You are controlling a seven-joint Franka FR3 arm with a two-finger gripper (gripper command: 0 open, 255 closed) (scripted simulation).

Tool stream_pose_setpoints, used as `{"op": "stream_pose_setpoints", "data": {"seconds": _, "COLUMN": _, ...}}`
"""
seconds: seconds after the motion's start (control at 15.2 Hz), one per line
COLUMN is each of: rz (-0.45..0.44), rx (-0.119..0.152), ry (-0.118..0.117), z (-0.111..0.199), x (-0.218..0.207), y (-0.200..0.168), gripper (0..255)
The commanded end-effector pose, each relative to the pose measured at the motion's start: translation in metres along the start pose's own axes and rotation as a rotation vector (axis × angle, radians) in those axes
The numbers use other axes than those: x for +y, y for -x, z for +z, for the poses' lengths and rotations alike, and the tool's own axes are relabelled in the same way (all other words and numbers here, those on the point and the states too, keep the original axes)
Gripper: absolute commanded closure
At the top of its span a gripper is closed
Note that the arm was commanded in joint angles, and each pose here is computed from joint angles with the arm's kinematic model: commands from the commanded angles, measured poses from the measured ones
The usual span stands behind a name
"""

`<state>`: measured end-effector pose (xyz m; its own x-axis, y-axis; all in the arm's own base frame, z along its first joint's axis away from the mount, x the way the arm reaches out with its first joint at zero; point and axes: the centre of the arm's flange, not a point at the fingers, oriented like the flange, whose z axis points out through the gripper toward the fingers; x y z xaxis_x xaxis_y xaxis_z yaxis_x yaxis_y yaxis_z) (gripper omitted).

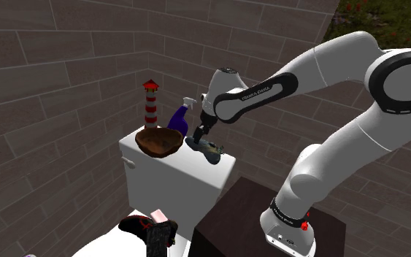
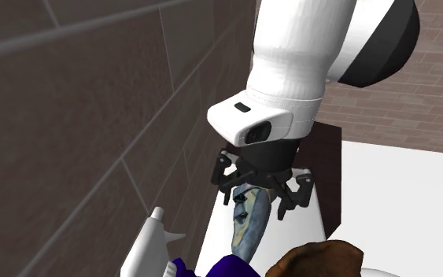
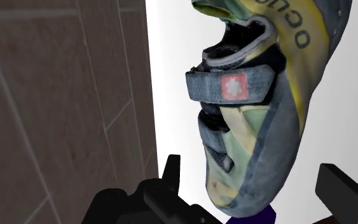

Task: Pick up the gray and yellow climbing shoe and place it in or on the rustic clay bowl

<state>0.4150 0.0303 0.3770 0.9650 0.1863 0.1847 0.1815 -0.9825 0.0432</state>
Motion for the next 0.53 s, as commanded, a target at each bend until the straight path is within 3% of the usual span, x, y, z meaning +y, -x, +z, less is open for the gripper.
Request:
{"op": "stream_pose_setpoints", "data": {"seconds": 0.0, "rz": 0.0, "rx": 0.001, "ry": 0.0, "z": 0.011, "x": 0.001, "y": 0.001, "gripper": 0}}
{"op": "stream_pose_setpoints", "data": {"seconds": 0.2, "rz": 0.0, "rx": 0.001, "ry": 0.0, "z": 0.03, "x": 0.001, "y": 0.001, "gripper": 0}}
{"op": "stream_pose_setpoints", "data": {"seconds": 0.46, "rz": 0.0, "rx": 0.001, "ry": 0.0, "z": 0.03, "x": 0.001, "y": 0.001, "gripper": 0}}
